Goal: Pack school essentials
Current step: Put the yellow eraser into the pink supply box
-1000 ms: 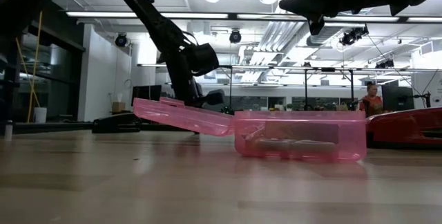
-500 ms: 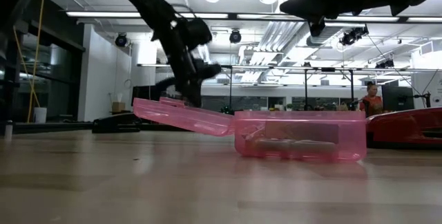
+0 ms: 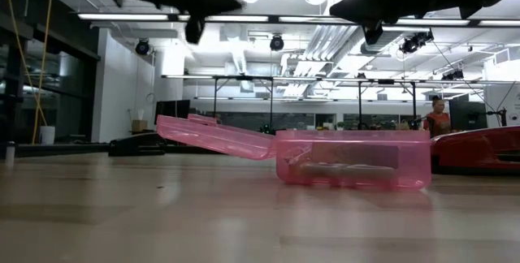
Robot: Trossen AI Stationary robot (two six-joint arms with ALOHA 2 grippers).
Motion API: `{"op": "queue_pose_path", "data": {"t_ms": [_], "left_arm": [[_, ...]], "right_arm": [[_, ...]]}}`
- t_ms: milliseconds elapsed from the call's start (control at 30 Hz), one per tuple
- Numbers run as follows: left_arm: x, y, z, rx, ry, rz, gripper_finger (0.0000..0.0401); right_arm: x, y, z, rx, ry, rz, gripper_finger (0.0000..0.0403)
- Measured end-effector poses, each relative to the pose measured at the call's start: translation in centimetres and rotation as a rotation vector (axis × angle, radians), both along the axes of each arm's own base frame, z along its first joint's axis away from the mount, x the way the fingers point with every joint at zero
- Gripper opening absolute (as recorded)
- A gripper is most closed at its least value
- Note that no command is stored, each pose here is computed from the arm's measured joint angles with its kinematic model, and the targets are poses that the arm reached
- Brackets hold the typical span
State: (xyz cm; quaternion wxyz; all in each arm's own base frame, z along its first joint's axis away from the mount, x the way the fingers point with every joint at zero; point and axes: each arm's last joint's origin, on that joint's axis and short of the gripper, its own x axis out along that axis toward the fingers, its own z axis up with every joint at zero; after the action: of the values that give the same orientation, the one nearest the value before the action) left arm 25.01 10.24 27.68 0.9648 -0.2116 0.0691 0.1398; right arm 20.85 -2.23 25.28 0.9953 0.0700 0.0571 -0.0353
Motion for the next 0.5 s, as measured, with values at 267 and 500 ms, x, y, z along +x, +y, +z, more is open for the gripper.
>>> {"op": "queue_pose_path", "data": {"t_ms": [267,500], "left_arm": [[-2.9,-6.5,1.5,0.172,-0.198,-0.205,0.0],[-2.6,-7.6,1.4,0.234,-0.184,-0.213,0.0]], "right_arm": [[0.1,0.2,0.5,0.022,-0.05,0.049,0.0],[0.1,0.3,1.0,0.02,-0.1,0.081,0.0]]}}
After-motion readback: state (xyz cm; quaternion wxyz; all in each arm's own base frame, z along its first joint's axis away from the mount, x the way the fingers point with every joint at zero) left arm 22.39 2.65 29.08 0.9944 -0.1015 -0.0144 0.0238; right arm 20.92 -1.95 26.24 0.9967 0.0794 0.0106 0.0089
